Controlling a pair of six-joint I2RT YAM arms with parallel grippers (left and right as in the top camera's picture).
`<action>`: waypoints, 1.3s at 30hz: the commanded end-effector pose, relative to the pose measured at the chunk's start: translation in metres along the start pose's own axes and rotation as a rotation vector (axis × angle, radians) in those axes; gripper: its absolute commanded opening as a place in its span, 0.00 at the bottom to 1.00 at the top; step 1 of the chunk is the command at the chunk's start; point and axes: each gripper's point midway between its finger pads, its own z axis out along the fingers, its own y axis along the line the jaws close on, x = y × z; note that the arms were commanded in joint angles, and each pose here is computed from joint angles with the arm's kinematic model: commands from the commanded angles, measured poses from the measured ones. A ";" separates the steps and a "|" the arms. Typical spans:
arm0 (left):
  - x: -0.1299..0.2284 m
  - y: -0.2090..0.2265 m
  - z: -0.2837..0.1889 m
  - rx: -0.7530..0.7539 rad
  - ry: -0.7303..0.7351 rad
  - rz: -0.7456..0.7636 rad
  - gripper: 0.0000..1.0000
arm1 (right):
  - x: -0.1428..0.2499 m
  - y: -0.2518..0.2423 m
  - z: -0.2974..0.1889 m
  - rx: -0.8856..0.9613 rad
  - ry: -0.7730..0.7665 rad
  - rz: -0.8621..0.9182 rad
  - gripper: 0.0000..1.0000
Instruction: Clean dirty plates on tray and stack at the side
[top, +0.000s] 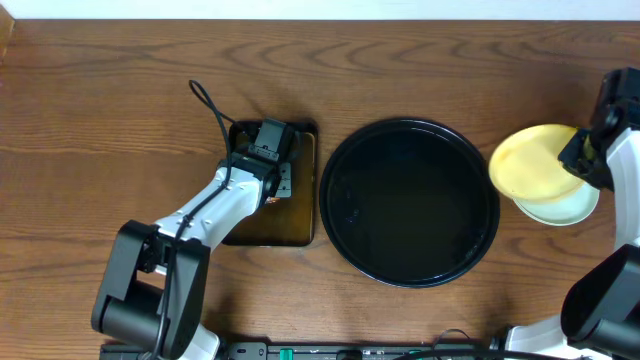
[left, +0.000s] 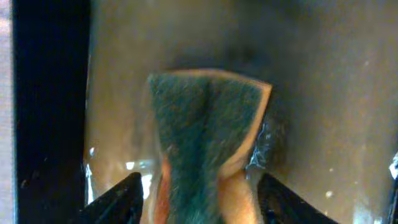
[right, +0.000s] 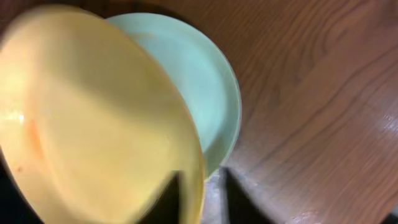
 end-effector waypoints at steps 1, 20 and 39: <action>-0.013 0.004 -0.028 0.012 -0.051 -0.007 0.63 | 0.000 0.011 -0.008 -0.098 -0.001 -0.013 0.41; 0.041 0.023 -0.108 0.080 0.066 -0.065 0.76 | 0.102 0.098 -0.053 -0.515 0.285 -0.463 0.90; 0.057 0.068 -0.205 0.190 -0.382 -0.259 0.77 | 0.154 0.045 -0.117 -0.619 -0.298 -0.408 0.99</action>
